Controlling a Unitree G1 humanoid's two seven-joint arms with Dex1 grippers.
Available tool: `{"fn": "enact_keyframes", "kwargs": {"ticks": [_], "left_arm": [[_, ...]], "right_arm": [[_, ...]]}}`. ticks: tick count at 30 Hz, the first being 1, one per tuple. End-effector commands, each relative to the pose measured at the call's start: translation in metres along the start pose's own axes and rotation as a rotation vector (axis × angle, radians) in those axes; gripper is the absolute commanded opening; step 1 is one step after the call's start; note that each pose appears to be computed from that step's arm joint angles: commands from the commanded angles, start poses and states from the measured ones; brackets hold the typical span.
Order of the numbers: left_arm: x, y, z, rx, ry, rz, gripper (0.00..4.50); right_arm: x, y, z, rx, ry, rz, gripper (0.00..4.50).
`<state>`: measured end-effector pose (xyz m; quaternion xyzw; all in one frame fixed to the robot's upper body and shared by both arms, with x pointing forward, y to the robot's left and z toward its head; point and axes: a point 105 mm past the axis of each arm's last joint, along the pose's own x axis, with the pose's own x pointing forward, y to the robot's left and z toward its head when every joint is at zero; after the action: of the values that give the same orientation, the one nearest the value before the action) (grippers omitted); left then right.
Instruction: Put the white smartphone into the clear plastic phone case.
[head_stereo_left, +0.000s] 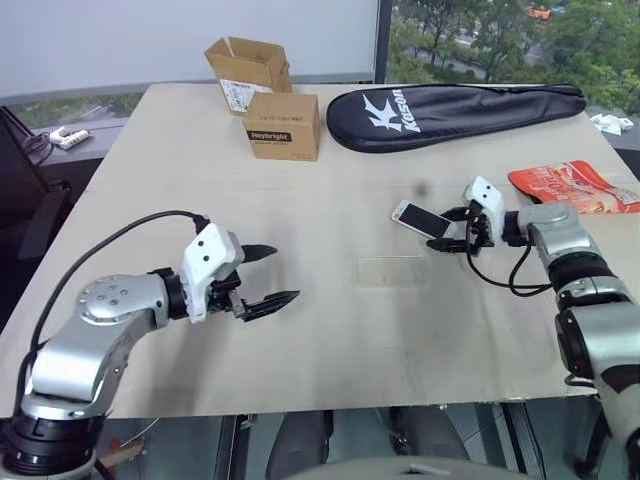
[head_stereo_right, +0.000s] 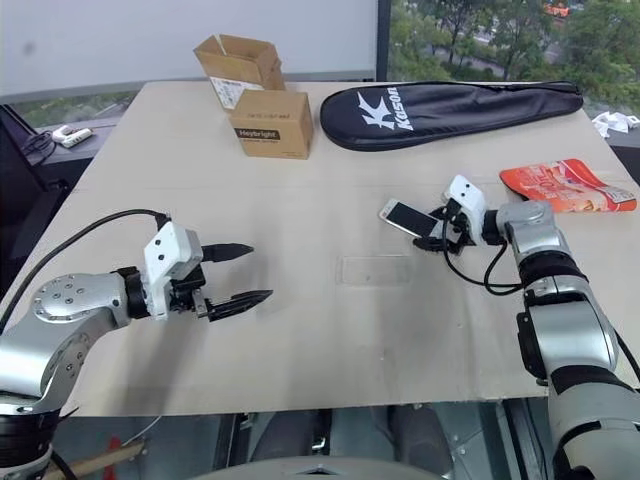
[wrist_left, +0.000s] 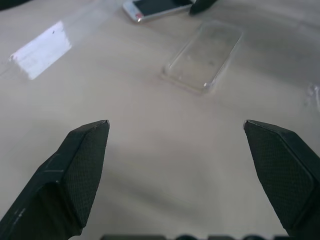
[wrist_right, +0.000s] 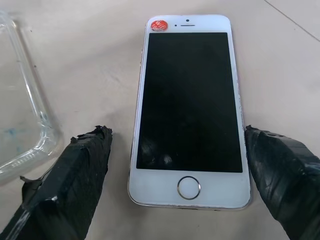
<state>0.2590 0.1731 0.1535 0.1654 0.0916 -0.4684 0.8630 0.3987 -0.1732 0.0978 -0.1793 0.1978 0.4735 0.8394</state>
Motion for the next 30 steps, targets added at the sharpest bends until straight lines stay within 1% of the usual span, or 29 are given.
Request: {"fn": "enact_keyframes", "kwargs": {"ticks": [1,7,9,10,11,12,13,17,21,23,26,30], "left_arm": [[0.003,0.005,0.017,0.057,-0.075,0.023,4.48],[0.008,0.014,0.021,0.094,-0.088,0.051,4.48],[0.009,0.015,0.021,0.097,-0.089,0.054,4.50],[0.009,0.016,0.021,0.100,-0.086,0.054,4.50],[0.009,0.016,0.020,0.105,-0.081,0.053,4.50],[0.009,0.016,0.019,0.112,-0.074,0.051,4.50],[0.009,0.016,0.018,0.114,-0.072,0.051,4.50],[0.010,0.016,0.017,0.112,-0.074,0.045,4.50],[0.011,0.016,0.016,0.113,-0.075,0.040,4.50],[0.011,0.017,0.017,0.114,-0.079,0.042,4.50],[0.010,0.021,0.019,0.118,-0.086,0.046,4.50],[0.009,0.027,0.021,0.123,-0.092,0.033,4.50]], "right_arm": [[0.002,0.009,-0.036,0.106,0.095,0.000,4.50],[0.004,0.007,-0.046,0.151,0.137,-0.068,4.50],[0.005,0.007,-0.046,0.158,0.141,-0.073,3.97],[0.005,0.007,-0.047,0.159,0.142,-0.073,3.81],[0.006,0.008,-0.047,0.159,0.142,-0.073,3.33],[0.006,0.008,-0.047,0.159,0.141,-0.073,3.04],[0.006,0.008,-0.047,0.160,0.141,-0.078,2.94],[0.002,0.004,-0.044,0.150,0.120,-0.104,2.94],[-0.002,-0.003,-0.030,0.103,0.052,-0.139,2.94],[-0.006,-0.003,-0.021,0.074,0.014,-0.130,2.94],[-0.016,-0.001,0.000,0.022,-0.062,-0.100,2.94],[-0.028,0.010,0.021,-0.031,-0.123,-0.025,2.94]]}}
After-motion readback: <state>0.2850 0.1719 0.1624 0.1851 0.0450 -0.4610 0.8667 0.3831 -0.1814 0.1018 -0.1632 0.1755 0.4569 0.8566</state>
